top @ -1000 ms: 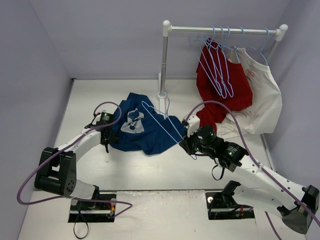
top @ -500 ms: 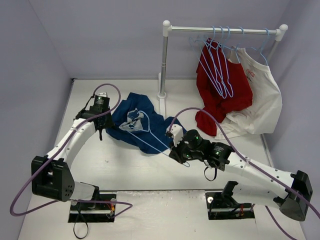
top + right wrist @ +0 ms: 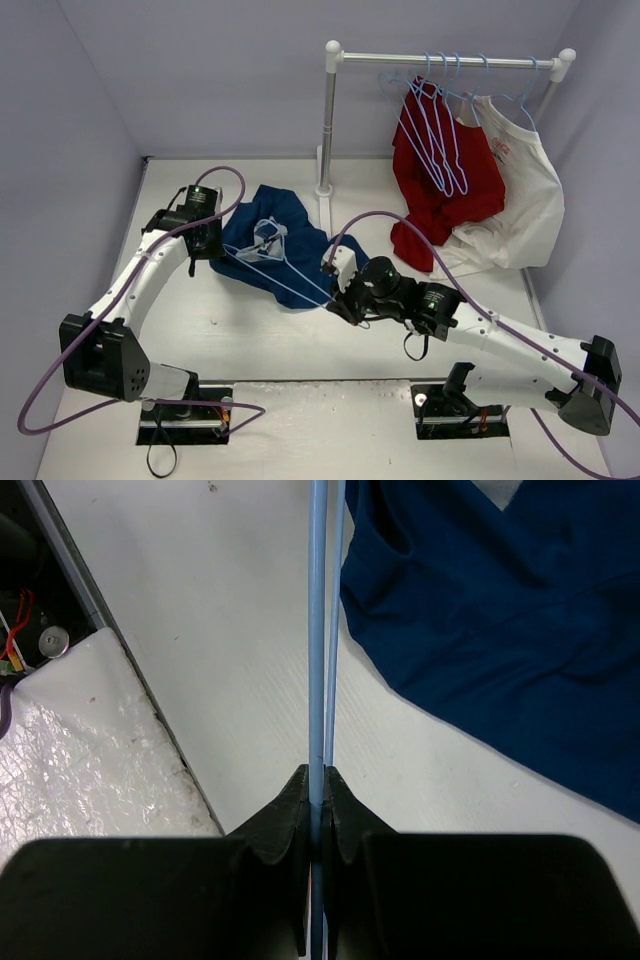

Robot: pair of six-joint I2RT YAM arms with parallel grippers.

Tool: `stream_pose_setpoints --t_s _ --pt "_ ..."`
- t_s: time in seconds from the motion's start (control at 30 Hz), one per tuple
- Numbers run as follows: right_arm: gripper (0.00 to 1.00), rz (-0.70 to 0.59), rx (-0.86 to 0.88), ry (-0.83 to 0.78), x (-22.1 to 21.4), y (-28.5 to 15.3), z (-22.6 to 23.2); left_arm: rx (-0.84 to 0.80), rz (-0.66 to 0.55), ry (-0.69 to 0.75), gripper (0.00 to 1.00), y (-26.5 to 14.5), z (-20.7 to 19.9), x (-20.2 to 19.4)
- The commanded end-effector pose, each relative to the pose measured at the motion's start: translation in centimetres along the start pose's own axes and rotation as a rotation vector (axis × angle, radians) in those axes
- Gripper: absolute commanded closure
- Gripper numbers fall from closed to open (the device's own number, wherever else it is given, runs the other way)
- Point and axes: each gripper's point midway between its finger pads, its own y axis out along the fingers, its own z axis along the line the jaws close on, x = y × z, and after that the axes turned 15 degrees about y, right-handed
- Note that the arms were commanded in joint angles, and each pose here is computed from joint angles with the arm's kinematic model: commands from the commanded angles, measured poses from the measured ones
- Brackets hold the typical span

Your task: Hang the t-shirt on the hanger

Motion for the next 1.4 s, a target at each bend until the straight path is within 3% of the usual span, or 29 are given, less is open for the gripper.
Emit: stream_pose_setpoints --t_s 0.0,0.67,0.93,1.37 --pt "1.0 -0.109 0.056 -0.033 3.6 -0.1 2.1 0.055 0.011 0.02 1.0 -0.9 1.4 0.4" --pt "1.0 -0.09 0.05 -0.021 2.1 0.1 2.5 0.041 0.058 0.008 1.0 0.1 1.6 0.8" --pt "1.0 -0.05 0.044 -0.031 1.3 1.4 2.3 0.014 0.018 0.052 1.0 -0.9 1.5 1.2" --pt "1.0 -0.142 0.087 -0.073 3.8 1.9 3.5 -0.104 -0.108 0.127 1.0 -4.2 -0.6 3.1"
